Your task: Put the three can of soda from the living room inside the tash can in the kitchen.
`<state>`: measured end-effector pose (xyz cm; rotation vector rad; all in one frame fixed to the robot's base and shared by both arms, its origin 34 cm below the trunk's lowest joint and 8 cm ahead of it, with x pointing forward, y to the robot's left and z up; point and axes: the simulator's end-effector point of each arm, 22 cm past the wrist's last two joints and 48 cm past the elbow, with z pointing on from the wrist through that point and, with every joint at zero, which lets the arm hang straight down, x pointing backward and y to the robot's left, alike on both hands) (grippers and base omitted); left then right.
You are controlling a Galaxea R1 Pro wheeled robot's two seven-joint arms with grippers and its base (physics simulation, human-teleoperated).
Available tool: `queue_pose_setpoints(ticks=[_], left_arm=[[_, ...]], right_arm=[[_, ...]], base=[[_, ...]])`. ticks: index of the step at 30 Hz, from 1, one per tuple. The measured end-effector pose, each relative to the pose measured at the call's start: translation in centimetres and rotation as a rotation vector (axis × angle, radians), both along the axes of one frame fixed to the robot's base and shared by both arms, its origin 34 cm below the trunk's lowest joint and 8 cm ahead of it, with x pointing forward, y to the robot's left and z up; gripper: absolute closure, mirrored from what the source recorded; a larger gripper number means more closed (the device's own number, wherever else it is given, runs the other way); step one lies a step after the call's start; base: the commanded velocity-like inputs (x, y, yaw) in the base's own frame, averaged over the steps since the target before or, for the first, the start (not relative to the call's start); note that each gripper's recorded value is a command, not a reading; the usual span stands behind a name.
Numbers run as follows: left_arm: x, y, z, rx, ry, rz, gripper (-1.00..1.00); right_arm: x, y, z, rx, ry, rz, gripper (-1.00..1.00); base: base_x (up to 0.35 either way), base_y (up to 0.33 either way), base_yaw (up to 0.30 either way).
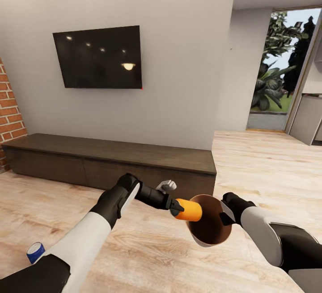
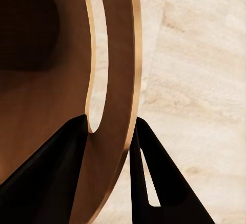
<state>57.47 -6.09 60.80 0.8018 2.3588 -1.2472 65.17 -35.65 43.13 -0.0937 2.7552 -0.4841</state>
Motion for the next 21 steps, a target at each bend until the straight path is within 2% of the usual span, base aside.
queue_pose_setpoints(ticks=[11,17,18,21], left_arm=[[-0.2,-1.0,1.2,-0.028,-0.013,-0.013,1.00],[-0.2,-1.2,1.7,-0.040,-0.020,-0.017,1.00],[-0.2,-1.2,1.8,-0.041,-0.021,-0.017,1.00],[-0.2,-1.2,1.8,-0.041,-0.022,-0.017,1.00]], right_arm=[[0.0,0.1,0.0,-0.005,0.002,0.007,1.00],[0.2,2.5,-0.2,0.022,0.000,0.025,1.00],[0.4,3.2,-0.1,0.009,0.001,0.048,1.00],[0.4,4.3,-0.3,0.045,-0.002,0.038,1.00]], base=[[0.000,0.000,0.000],[0.000,0.000,0.000],[0.000,0.000,0.000],[0.000,0.000,0.000]])
